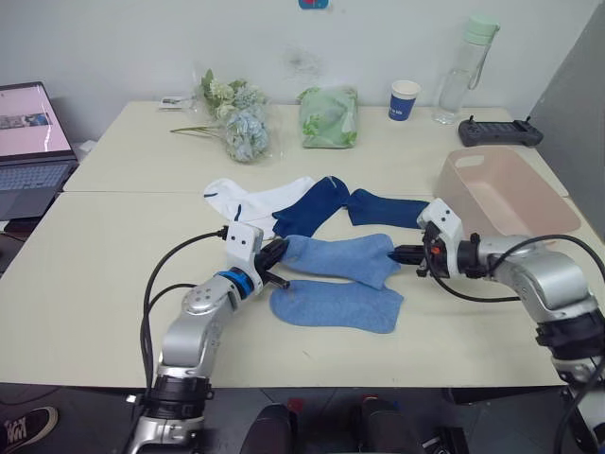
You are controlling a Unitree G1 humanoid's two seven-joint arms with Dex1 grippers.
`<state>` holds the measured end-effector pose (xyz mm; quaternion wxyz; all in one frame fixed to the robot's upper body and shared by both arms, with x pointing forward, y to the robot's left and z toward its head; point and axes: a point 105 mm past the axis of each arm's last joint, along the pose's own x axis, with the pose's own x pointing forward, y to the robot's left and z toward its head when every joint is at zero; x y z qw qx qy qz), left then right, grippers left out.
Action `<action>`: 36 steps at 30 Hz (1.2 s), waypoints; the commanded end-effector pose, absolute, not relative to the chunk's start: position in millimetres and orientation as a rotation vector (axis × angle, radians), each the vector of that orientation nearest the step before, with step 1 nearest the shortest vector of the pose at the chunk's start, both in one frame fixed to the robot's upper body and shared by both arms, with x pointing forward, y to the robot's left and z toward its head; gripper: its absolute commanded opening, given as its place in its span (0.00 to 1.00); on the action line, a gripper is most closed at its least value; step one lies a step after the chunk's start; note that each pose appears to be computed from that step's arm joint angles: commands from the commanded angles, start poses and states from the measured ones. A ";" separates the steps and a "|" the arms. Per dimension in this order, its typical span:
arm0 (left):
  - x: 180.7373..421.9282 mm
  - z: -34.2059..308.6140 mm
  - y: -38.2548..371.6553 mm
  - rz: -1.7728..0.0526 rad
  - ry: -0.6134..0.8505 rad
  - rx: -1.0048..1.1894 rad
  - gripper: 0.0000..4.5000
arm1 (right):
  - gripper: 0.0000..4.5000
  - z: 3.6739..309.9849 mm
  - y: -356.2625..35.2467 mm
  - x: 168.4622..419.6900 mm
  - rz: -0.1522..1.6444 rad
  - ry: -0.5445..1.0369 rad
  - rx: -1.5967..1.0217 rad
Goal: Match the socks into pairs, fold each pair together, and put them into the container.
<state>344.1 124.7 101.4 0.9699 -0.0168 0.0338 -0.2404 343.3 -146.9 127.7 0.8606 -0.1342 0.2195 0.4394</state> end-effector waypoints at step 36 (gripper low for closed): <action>332.7 95.2 143.4 -0.979 -0.026 0.802 0.64 | 0.60 112.1 -117.4 322.3 1.213 0.097 -0.959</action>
